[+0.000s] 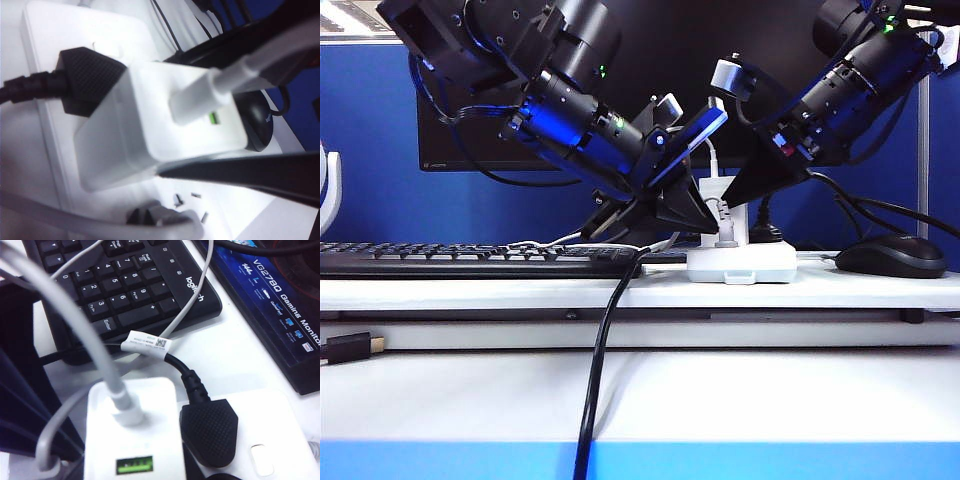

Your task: Unplug the white charger from the socket, then place it next to the socket.

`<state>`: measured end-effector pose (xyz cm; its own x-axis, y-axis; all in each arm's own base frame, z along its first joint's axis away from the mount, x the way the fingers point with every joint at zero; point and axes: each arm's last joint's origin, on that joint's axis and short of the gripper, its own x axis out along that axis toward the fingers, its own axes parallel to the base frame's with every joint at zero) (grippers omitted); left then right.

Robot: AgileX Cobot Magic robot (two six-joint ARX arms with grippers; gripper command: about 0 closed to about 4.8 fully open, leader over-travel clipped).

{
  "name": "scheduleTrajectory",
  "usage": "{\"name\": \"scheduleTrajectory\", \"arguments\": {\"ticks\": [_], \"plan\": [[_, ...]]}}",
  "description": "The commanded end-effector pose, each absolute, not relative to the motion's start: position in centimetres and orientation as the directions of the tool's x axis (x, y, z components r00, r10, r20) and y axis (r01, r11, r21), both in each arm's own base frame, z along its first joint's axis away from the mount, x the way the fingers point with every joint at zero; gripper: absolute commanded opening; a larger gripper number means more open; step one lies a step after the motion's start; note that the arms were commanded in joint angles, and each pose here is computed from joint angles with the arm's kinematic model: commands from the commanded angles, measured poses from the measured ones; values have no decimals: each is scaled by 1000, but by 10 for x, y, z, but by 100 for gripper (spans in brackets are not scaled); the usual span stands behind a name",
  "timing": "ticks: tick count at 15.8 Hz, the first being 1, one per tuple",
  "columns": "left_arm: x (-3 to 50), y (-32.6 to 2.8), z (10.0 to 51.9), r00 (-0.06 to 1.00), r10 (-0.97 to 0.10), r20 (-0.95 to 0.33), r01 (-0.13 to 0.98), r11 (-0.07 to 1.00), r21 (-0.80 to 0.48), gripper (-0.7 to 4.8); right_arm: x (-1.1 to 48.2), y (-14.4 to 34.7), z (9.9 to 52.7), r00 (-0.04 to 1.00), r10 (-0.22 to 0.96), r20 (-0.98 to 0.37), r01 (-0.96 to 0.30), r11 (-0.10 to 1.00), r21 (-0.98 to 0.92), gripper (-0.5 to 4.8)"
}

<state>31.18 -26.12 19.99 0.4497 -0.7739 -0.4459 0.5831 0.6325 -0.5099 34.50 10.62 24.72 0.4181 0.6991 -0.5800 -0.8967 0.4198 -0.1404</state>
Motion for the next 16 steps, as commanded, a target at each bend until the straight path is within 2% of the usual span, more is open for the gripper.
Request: {"name": "scheduleTrajectory", "arguments": {"ticks": [1, 10, 14, 16], "plan": [[312, -263, 200, 440, -783, -439, 605, 620, -500, -4, 345, 109, 251, 414, 716, -561, -902, 407, -146, 84], [313, -263, 187, 422, -764, -489, 613, 637, -467, -4, 345, 109, 251, 414, 720, -556, -901, 411, -139, 84], [313, -264, 185, 415, -763, -495, 611, 637, -470, -4, 348, 111, 257, 403, 777, -483, -902, 427, -65, 72], [312, -263, 184, 411, -759, -504, 607, 641, -470, -4, 348, 112, 263, 422, 785, -454, -902, 412, -125, 72]]}}
